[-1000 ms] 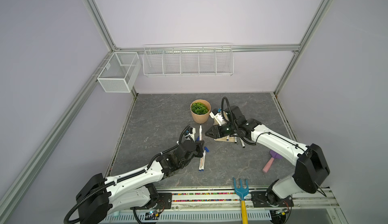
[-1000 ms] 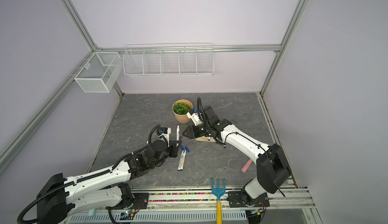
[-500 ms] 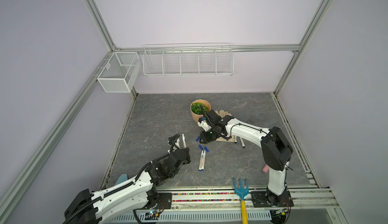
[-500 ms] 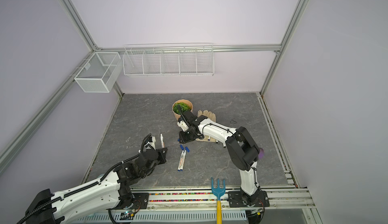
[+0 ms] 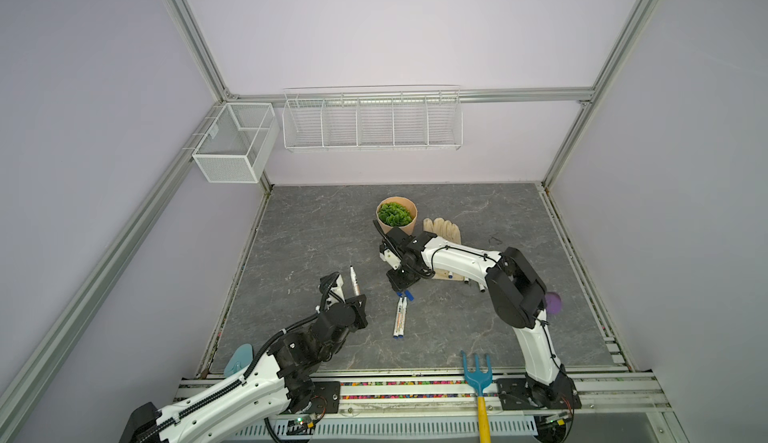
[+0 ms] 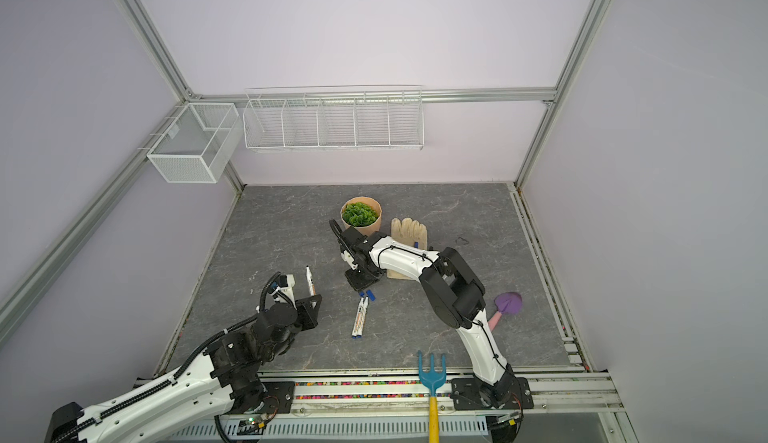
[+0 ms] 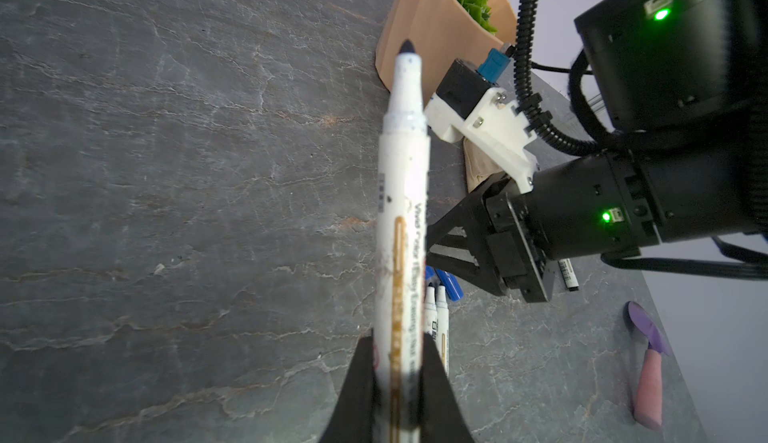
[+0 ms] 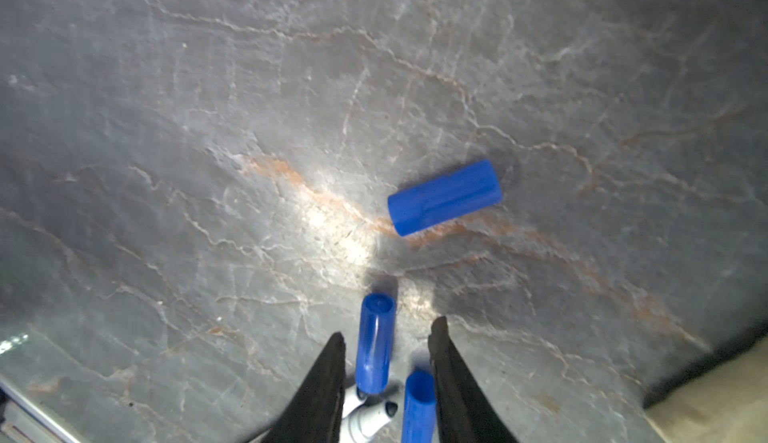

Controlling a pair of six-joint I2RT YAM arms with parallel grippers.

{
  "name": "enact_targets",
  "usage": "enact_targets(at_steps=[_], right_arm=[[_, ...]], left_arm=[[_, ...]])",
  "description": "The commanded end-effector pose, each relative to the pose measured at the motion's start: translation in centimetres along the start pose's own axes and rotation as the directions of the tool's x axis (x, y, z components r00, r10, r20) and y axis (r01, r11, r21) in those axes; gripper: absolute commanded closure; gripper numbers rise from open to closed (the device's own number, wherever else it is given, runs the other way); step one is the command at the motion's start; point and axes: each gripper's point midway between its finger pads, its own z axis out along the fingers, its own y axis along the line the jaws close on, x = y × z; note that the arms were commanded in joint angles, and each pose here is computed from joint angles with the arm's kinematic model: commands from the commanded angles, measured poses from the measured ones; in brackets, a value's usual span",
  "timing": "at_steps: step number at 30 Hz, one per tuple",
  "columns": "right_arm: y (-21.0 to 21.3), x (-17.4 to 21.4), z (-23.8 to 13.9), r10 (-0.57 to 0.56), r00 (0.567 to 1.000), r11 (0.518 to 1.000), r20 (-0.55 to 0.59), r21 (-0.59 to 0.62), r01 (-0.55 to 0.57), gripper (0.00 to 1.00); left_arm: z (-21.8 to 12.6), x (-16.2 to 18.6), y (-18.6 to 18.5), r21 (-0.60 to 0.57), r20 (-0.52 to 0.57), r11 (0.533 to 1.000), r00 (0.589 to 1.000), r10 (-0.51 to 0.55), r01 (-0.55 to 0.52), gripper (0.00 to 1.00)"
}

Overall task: Insert the pens into the pen caps
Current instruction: 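Lower the right gripper to the loose blue caps and grasp one, then carry the blue cap over the upright marker's tip with the right gripper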

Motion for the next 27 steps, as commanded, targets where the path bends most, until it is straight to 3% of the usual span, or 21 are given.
enact_targets(at_steps=[1, 8, 15, 21, 27], right_arm=[[-0.1, 0.9, 0.9, -0.047, 0.998, 0.998, -0.049, 0.049, 0.049, 0.63], [-0.7, 1.8, 2.2, -0.086, 0.992, 0.983, -0.088, 0.155, 0.099, 0.71], [0.6, 0.2, 1.5, -0.091, 0.996, 0.991, -0.010, 0.100, 0.091, 0.83], [1.1, -2.6, -5.0, -0.067, 0.972, 0.997, 0.227, 0.050, 0.057, 0.92], [-0.5, -2.5, -13.2, 0.089, 0.889, 0.992, 0.450, -0.120, -0.038, 0.93]], left_arm=[[0.3, 0.2, 0.9, -0.037, 0.004, 0.999, 1.000, -0.005, 0.005, 1.00], [0.8, 0.5, 0.5, -0.046, -0.021, 0.998, 0.999, 0.030, -0.031, 1.00], [1.0, 0.4, -0.2, -0.033, -0.030, 0.998, 0.998, 0.052, -0.053, 1.00], [1.3, 0.6, -1.2, 0.000, -0.050, 0.998, 0.996, 0.070, -0.070, 1.00], [2.9, 2.1, -3.8, 0.080, -0.129, 0.989, 0.983, 0.130, -0.121, 1.00]])
